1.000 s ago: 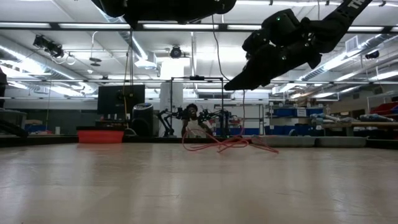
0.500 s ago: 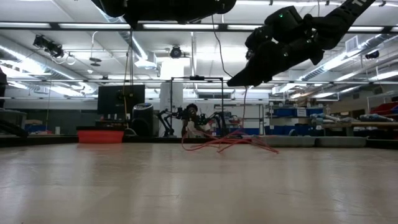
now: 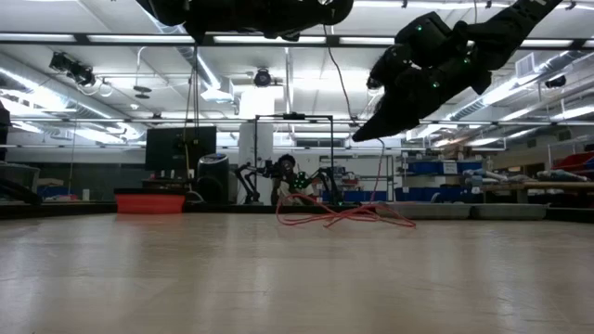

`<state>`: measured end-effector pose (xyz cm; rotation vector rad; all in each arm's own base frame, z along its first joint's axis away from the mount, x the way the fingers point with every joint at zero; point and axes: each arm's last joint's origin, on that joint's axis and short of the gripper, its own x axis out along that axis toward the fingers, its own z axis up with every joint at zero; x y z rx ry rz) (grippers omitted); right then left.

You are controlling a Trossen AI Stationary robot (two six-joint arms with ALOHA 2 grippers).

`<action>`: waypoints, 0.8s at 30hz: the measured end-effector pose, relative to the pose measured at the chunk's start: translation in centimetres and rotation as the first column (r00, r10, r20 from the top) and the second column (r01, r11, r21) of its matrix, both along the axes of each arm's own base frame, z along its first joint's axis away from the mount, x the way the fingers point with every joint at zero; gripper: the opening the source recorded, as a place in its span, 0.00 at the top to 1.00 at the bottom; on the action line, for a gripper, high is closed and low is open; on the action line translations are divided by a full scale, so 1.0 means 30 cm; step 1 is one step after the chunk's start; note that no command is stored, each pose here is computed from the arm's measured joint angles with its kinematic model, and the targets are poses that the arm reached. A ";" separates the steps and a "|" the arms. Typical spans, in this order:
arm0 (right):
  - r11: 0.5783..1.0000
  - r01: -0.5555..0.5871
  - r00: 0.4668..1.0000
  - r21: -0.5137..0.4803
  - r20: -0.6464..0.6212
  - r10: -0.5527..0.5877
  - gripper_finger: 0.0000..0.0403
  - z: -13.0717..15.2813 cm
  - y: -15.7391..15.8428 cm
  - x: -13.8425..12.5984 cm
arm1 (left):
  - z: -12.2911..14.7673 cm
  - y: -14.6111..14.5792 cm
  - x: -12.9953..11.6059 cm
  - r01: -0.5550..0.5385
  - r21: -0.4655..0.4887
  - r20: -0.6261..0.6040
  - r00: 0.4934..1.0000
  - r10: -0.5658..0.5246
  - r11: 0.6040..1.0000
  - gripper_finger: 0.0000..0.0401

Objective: Coil cords
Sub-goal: Coil the red wire onto the black spool

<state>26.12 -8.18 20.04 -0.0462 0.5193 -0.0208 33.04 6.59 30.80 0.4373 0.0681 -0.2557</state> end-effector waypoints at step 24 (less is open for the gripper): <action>0.985 0.017 0.995 -0.172 0.103 0.001 1.00 0.221 0.095 -0.195 | -0.097 0.077 -0.040 -0.415 -0.123 -0.358 0.866 0.350 0.901 1.00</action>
